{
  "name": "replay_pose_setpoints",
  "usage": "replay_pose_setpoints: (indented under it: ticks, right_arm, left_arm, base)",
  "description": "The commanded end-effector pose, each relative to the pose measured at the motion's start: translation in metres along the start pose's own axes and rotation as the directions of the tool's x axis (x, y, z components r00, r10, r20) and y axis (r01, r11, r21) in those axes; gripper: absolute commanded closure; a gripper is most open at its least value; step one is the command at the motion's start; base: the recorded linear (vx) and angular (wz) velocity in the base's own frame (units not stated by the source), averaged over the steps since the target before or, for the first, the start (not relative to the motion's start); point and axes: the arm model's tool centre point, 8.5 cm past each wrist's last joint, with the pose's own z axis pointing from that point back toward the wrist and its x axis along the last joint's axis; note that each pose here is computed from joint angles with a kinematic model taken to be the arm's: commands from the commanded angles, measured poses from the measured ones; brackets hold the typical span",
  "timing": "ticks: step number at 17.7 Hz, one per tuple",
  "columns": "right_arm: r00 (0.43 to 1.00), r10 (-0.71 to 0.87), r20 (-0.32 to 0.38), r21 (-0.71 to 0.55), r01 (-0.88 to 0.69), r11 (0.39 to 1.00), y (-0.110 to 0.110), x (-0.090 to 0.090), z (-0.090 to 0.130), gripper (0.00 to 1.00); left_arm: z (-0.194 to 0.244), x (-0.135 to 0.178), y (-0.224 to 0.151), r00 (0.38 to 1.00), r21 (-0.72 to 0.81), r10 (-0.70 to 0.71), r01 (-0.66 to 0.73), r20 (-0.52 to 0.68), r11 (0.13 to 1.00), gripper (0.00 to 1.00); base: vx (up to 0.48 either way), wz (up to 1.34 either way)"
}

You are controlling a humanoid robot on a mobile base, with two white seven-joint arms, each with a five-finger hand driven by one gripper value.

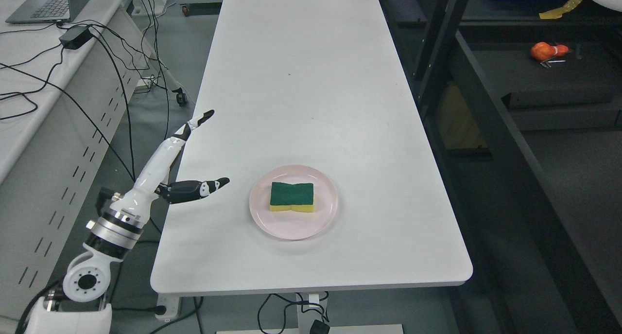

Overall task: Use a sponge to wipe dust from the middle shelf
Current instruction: 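Reach the left hand toward the green-and-yellow sponge on the pink plate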

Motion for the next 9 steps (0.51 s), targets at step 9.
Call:
replay_pose_setpoints:
  ticks: [9]
  right_arm:
    - [1.0, 0.0, 0.022, -0.016, 0.001, 1.0, -0.01, 0.01, 0.0, 0.0]
  left_arm:
    - [-0.075, -0.01, -0.037, 0.61, -0.598, -0.698, 0.734, 0.375, 0.321, 0.06]
  base:
    - [0.0, 0.0]
